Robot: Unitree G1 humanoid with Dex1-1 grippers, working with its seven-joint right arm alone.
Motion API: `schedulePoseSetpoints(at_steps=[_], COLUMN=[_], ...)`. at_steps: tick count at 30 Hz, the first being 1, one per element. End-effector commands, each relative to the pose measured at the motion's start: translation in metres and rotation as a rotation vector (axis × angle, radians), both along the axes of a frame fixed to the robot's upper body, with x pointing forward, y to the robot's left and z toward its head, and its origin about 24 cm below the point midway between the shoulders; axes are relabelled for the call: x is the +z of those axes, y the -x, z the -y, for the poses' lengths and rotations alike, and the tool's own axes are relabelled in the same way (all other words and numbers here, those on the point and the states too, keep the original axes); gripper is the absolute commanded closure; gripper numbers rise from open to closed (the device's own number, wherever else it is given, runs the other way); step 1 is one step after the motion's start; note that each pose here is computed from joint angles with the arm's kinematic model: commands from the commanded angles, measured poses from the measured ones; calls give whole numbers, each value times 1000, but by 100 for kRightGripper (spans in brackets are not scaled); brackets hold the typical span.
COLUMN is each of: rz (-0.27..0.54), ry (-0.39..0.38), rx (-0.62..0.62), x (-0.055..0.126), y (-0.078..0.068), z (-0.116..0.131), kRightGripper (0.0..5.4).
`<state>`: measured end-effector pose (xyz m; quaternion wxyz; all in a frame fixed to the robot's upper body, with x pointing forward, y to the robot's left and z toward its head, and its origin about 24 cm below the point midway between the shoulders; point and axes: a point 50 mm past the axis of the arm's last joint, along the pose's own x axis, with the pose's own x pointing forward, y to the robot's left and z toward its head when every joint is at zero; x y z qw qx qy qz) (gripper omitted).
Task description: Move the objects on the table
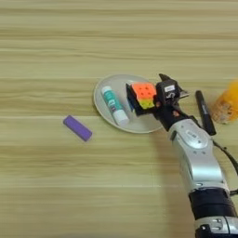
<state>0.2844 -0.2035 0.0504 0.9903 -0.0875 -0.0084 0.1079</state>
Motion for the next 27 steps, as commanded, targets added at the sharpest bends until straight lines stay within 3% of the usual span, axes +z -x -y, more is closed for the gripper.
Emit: schedulePoseSetpoints(at_steps=[1,10,18,27], rz=[107,7,-15,-14], ry=[12,-12,-19,-30], rx=[-4,-15,-12,-6], x=[26,6,1,1], y=[-16,-22,-25,-25], z=[3,7,8,8], kRightGripper=[3,3,3,100])
